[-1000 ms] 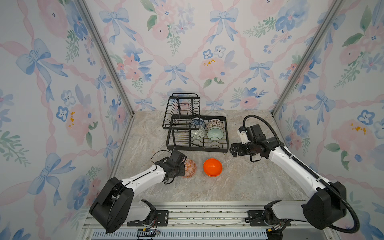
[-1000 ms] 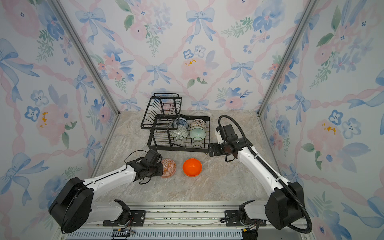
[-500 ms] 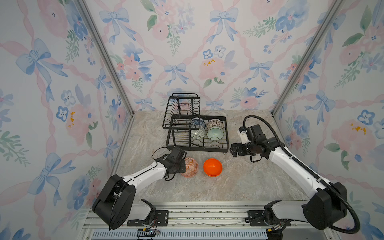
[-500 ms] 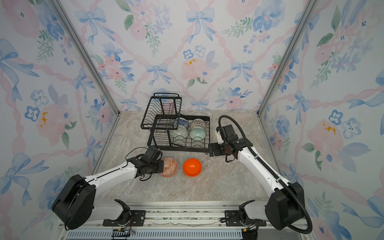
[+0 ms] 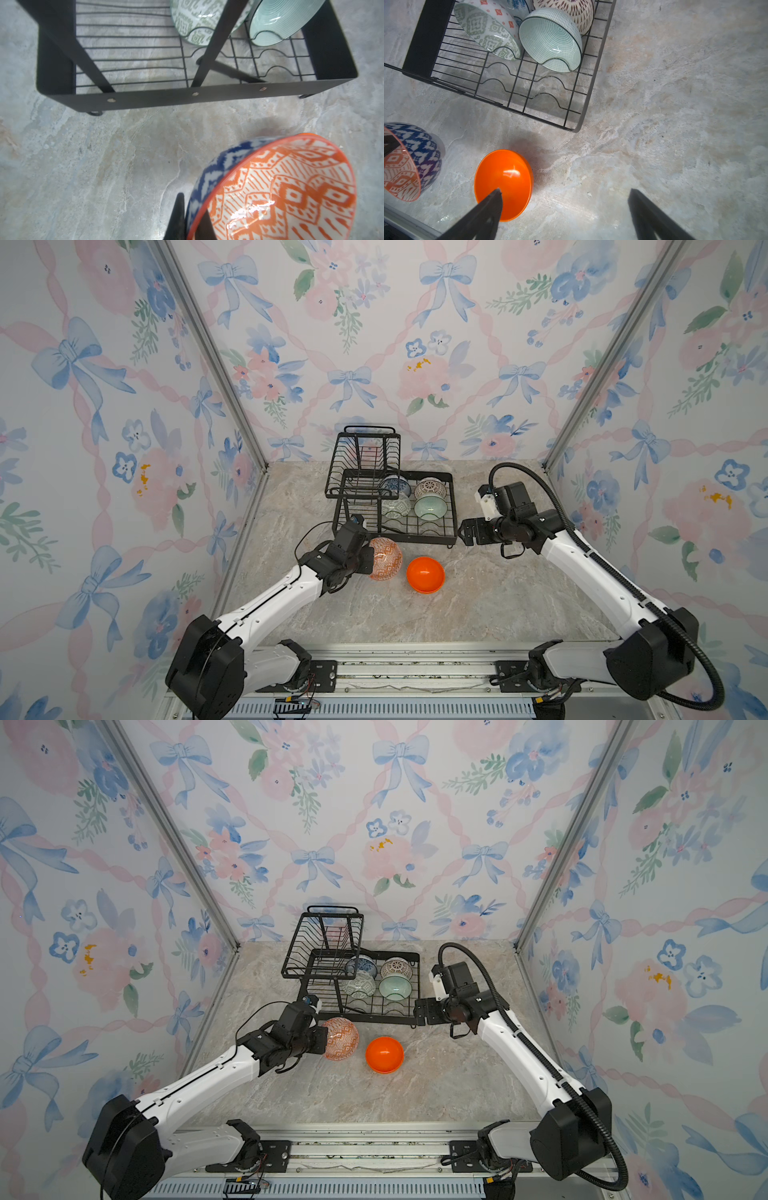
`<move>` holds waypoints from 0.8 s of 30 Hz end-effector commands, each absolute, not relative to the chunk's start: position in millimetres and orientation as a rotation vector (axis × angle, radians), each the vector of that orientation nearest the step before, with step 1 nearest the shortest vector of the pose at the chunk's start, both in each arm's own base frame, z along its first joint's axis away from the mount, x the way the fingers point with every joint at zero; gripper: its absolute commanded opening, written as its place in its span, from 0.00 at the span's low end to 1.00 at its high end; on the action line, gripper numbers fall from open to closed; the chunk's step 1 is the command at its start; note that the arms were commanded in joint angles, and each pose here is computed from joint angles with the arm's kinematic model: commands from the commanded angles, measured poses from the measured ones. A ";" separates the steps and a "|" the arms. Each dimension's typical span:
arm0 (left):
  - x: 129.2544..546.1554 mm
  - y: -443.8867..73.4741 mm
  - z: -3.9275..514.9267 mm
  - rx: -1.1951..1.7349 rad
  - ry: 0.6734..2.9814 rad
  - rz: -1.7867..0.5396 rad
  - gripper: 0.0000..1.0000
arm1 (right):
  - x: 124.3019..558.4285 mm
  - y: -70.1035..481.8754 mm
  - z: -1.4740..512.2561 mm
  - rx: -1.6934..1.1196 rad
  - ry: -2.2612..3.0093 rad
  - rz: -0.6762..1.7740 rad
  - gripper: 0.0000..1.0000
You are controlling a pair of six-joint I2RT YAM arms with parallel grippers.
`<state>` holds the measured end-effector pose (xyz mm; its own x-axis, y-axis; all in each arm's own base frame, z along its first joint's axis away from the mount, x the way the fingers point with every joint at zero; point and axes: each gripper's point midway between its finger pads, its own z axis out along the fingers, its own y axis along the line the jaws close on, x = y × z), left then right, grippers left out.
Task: Load the bowls into the dish rack
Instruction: 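Lift the red-patterned bowl toward the rack with the left gripper while the right gripper approaches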
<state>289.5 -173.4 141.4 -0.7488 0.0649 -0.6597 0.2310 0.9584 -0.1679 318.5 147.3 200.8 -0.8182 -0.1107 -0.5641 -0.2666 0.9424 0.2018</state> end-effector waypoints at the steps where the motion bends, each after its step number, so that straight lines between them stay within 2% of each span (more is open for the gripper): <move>1: 300.2 -188.2 183.2 0.291 2.273 -0.305 0.00 | 314.1 163.1 244.8 -0.298 2.414 0.495 0.97; 7: 304.6 -210.1 210.2 0.341 2.213 -0.338 0.00 | 306.5 176.7 285.9 -0.341 2.332 0.586 0.97; 24: 339.0 -273.5 301.2 0.452 2.007 -0.321 0.00 | 310.2 218.8 337.6 -0.428 2.131 0.690 0.97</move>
